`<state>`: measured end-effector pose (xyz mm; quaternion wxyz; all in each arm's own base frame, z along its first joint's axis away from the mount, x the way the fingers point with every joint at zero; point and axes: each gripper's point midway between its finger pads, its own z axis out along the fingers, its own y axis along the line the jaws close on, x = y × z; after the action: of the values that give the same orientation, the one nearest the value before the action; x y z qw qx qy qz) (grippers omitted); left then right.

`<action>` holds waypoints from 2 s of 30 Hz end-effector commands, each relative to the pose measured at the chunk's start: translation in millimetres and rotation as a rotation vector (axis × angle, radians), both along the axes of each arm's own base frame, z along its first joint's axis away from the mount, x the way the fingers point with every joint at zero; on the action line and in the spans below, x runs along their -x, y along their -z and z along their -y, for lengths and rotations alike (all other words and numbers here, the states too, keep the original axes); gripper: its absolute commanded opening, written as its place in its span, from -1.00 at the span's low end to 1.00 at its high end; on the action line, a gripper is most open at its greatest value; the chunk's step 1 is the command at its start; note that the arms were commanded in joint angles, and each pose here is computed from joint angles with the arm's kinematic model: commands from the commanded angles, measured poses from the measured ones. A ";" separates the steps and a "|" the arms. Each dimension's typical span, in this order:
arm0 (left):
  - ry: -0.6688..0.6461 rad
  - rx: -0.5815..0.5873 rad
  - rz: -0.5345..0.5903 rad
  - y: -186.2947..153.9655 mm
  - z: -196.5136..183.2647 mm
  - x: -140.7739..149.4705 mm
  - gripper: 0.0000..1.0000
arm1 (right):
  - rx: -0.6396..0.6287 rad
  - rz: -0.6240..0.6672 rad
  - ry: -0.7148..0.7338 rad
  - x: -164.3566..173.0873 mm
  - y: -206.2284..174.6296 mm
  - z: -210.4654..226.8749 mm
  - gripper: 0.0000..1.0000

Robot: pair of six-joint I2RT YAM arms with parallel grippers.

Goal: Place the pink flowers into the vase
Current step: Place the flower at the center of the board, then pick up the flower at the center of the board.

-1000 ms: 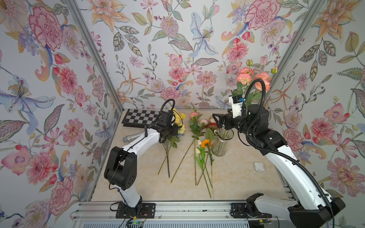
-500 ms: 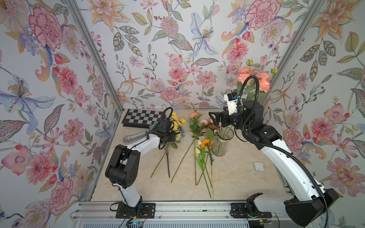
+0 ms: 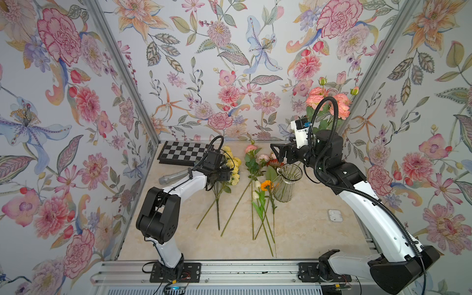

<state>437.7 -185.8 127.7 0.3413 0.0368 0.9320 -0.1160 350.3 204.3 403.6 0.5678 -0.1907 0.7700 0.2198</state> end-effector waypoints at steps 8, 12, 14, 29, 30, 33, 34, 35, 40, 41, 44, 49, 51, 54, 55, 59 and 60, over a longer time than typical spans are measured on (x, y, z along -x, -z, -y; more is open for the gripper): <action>0.153 0.044 0.156 -109.6 51.3 -26.0 0.67 | -0.011 0.062 0.051 15.5 -11.8 15.6 0.96; 0.236 0.101 0.135 -105.6 87.8 -27.4 0.66 | -0.015 0.066 0.057 17.8 -12.4 17.7 0.96; 0.265 0.123 0.113 -94.8 103.1 -28.3 0.65 | -0.017 0.065 0.052 18.7 -12.5 16.7 0.96; 0.343 0.159 -0.063 -6.4 154.5 -46.0 0.56 | -0.033 0.022 -0.007 21.2 -0.5 2.5 0.96; 0.350 0.160 -0.070 -2.0 156.6 -45.7 0.54 | -0.033 0.023 -0.007 21.5 -0.8 2.6 0.96; 0.366 0.161 -0.102 13.2 162.5 -42.8 0.47 | -0.030 0.019 -0.005 21.7 1.5 2.9 0.96; 0.370 0.158 -0.116 19.0 163.5 -41.6 0.44 | -0.031 0.021 -0.003 22.4 1.1 3.5 0.96; 0.373 0.157 -0.125 23.4 164.1 -41.2 0.42 | -0.031 0.019 -0.001 22.5 2.1 4.0 0.96; 0.379 0.140 -0.181 47.9 165.5 -36.8 0.31 | -0.035 0.014 0.009 24.7 4.0 6.4 0.96; 0.382 0.139 -0.185 50.5 166.2 -36.0 0.29 | -0.035 0.013 0.008 25.5 4.4 6.2 0.96; 0.388 0.135 -0.197 60.1 167.9 -34.7 0.21 | -0.037 0.012 0.016 26.5 5.6 8.3 0.96; 0.397 0.138 -0.215 70.8 171.7 -33.4 0.08 | -0.038 0.009 0.026 27.8 7.4 10.4 0.96; 0.401 0.138 -0.220 74.4 173.4 -33.2 0.04 | -0.039 0.010 0.028 28.2 7.1 10.9 0.96; 0.404 0.129 -0.234 81.1 173.8 -32.3 -0.02 | -0.040 0.010 0.030 28.9 7.1 11.4 0.96; 0.407 0.127 -0.234 81.9 174.9 -31.7 -0.07 | -0.040 0.011 0.031 28.8 6.9 11.4 0.96; 0.403 0.121 -0.241 85.7 173.8 -31.3 -0.16 | -0.040 0.013 0.035 29.4 6.5 12.1 0.96; 0.402 0.120 -0.243 86.4 173.4 -31.7 -0.19 | -0.040 0.013 0.035 29.6 6.3 11.8 0.96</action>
<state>472.6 -353.3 48.4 0.2076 0.1746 0.9314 -0.2426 325.3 194.3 395.1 0.5758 -0.1734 0.7673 0.2230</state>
